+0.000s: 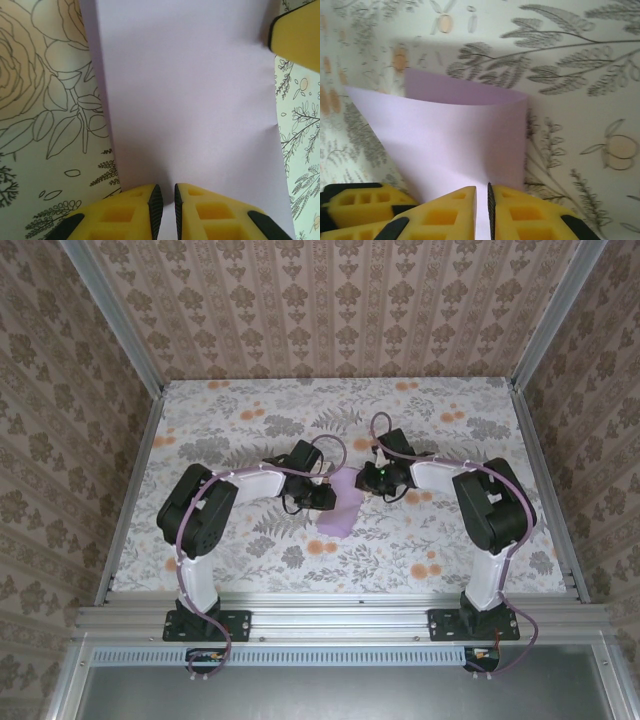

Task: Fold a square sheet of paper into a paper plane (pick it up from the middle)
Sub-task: Fold the square sheet of paper in half at the center of the table.

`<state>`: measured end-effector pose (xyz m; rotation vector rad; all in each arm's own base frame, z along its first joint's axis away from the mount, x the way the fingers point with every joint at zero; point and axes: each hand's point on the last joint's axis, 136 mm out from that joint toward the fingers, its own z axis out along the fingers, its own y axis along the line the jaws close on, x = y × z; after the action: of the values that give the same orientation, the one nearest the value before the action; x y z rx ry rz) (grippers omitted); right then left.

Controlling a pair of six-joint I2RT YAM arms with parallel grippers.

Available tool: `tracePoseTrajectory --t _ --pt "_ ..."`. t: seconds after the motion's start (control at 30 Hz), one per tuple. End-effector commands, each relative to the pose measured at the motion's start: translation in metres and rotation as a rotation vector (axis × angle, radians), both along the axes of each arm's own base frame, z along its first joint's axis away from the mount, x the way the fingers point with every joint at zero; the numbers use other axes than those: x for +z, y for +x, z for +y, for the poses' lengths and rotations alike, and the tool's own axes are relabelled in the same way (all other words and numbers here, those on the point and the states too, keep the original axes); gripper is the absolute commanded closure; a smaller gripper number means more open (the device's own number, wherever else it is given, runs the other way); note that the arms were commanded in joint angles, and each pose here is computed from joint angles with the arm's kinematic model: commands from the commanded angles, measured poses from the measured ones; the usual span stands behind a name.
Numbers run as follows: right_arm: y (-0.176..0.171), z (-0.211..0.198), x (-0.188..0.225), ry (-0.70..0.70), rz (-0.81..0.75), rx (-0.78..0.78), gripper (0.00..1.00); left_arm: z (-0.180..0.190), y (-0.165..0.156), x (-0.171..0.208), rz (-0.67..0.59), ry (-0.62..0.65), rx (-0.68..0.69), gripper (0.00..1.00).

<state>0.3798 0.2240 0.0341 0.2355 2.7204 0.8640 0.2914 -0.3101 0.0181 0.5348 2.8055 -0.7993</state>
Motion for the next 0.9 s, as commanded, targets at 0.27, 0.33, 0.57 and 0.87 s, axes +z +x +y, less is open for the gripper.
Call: tracePoseTrajectory --t 0.27,0.33,0.57,0.87 --pt "0.020 0.020 -0.002 0.023 -0.017 0.017 0.82 0.036 -0.028 -0.048 0.103 0.211 -0.012 0.80" --pt "0.020 0.015 -0.011 0.010 -0.006 0.010 0.82 0.037 -0.029 -0.047 0.104 0.212 -0.012 0.80" --pt "0.020 -0.002 -0.030 -0.009 0.006 -0.013 0.82 0.039 -0.032 -0.050 0.115 0.222 -0.015 0.80" --pt "0.027 -0.034 -0.041 -0.053 0.002 -0.073 0.81 0.042 -0.036 -0.053 0.131 0.233 -0.023 0.80"
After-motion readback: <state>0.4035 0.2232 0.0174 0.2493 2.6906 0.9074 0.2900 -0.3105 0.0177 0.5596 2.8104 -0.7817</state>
